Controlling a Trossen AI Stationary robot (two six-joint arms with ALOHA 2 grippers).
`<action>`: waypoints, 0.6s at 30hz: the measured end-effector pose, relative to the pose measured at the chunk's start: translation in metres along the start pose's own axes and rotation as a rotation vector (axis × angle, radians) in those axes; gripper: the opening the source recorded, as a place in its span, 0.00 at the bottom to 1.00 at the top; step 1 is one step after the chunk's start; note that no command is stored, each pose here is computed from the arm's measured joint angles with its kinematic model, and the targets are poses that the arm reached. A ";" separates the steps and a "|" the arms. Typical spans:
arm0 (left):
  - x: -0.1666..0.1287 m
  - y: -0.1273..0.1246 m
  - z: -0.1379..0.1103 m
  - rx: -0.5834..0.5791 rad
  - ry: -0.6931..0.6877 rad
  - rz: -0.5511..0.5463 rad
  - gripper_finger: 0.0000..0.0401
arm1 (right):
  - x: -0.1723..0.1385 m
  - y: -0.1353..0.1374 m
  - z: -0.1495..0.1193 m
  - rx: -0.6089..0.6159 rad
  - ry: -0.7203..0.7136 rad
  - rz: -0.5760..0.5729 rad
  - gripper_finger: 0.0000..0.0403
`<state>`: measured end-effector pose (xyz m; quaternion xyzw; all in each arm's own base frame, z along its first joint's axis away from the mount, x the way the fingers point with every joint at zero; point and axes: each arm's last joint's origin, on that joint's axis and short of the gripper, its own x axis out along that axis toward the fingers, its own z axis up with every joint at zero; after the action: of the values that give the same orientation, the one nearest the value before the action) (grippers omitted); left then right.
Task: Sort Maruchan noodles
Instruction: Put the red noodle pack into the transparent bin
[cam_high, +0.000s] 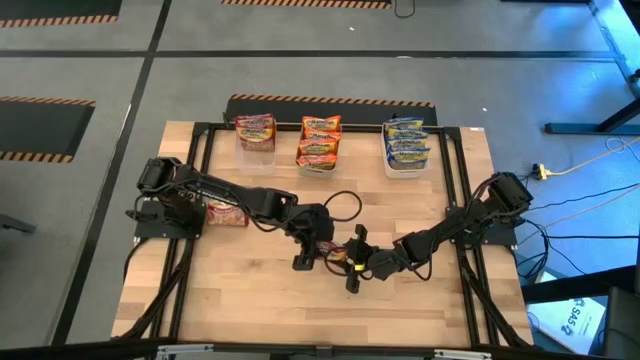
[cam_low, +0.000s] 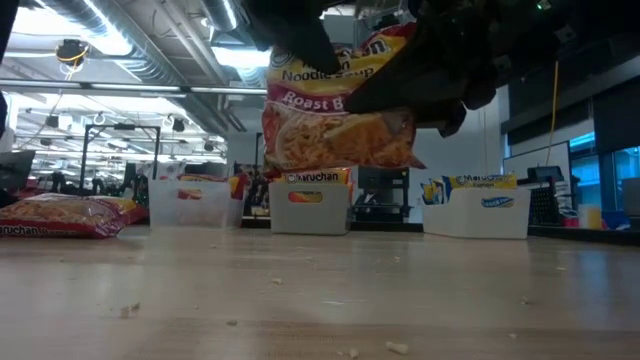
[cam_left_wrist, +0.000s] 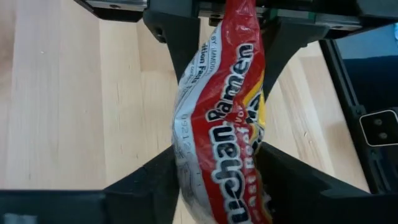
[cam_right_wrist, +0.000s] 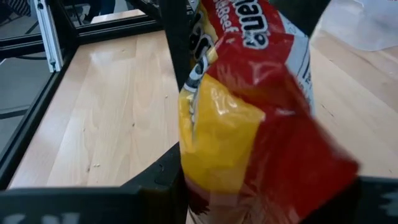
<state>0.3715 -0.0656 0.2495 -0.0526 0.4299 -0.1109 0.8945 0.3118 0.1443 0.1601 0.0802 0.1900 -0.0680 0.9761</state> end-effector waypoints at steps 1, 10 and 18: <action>0.000 0.000 0.000 0.001 0.000 -0.001 0.46 | 0.000 0.000 0.000 0.001 0.001 0.000 0.32; 0.000 0.001 -0.001 -0.003 0.006 0.026 0.29 | 0.000 -0.001 0.001 0.032 -0.017 -0.025 0.41; -0.003 -0.001 -0.001 0.033 0.001 0.060 0.17 | -0.005 -0.002 0.003 -0.017 0.026 -0.004 0.58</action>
<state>0.3689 -0.0655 0.2513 -0.0248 0.4299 -0.0913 0.8979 0.3077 0.1426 0.1650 0.0725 0.2034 -0.0675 0.9741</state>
